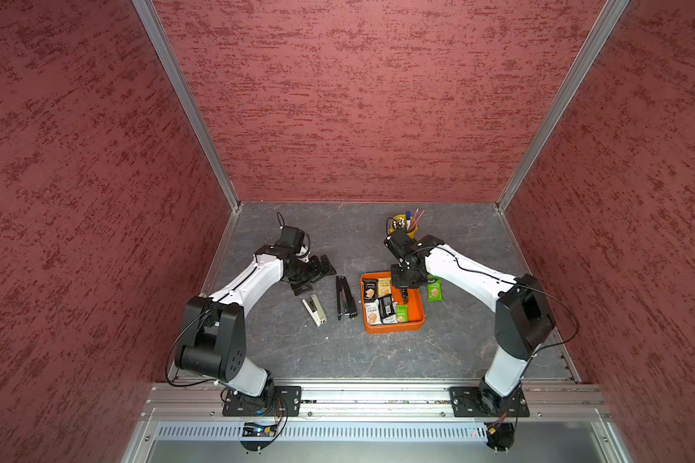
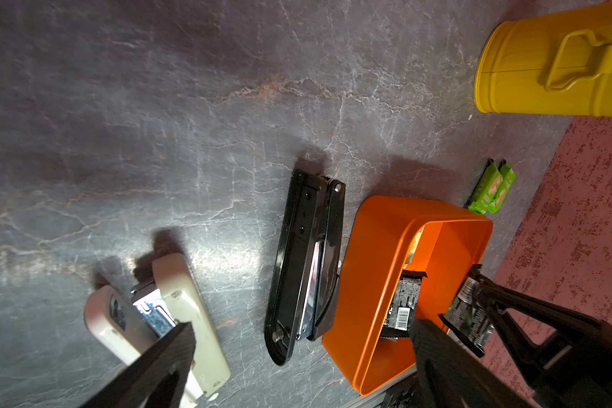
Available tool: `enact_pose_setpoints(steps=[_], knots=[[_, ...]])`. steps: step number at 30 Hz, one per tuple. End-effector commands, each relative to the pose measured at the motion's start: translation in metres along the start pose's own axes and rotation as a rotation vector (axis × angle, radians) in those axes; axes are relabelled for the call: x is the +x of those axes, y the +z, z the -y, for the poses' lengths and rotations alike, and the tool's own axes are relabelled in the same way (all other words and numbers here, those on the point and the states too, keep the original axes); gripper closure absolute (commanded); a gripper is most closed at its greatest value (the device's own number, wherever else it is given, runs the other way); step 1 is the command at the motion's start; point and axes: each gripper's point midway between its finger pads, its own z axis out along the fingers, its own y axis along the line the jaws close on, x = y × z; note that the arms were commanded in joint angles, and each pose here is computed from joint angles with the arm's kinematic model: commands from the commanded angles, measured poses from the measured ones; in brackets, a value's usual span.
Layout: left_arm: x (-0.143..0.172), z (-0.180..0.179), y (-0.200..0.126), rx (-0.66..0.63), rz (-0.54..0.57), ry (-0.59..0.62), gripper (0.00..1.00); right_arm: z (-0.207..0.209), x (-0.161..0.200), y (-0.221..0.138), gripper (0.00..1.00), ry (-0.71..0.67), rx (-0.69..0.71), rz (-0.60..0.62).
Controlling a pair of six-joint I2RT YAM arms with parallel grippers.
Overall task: Take the cookies out of the storage box
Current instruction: Pick up the cookie from the storage box, then place the cookie at the center of the board.
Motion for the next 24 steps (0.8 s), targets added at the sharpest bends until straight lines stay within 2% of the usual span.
enact_pose_setpoints(steps=[1, 13, 19, 24], knots=[[-0.005, 0.015, -0.005, 0.013, 0.019, 0.047, 0.00, 0.008, -0.003, -0.020, 0.88, 0.008, -0.003, 0.017], [-0.004, 0.041, 0.006, -0.004, 0.011, 0.095, 0.00, 0.098, -0.006, -0.019, 0.87, 0.023, 0.201, -0.022], [-0.008, 0.047, 0.010, -0.014, 0.018, 0.088, 0.00, 0.146, -0.007, 0.001, 0.87, 0.051, 0.310, -0.074], [-0.011, 0.047, 0.012, -0.028, 0.029, 0.071, 0.00, 0.170, -0.013, 0.021, 0.86, 0.062, 0.355, -0.102]])
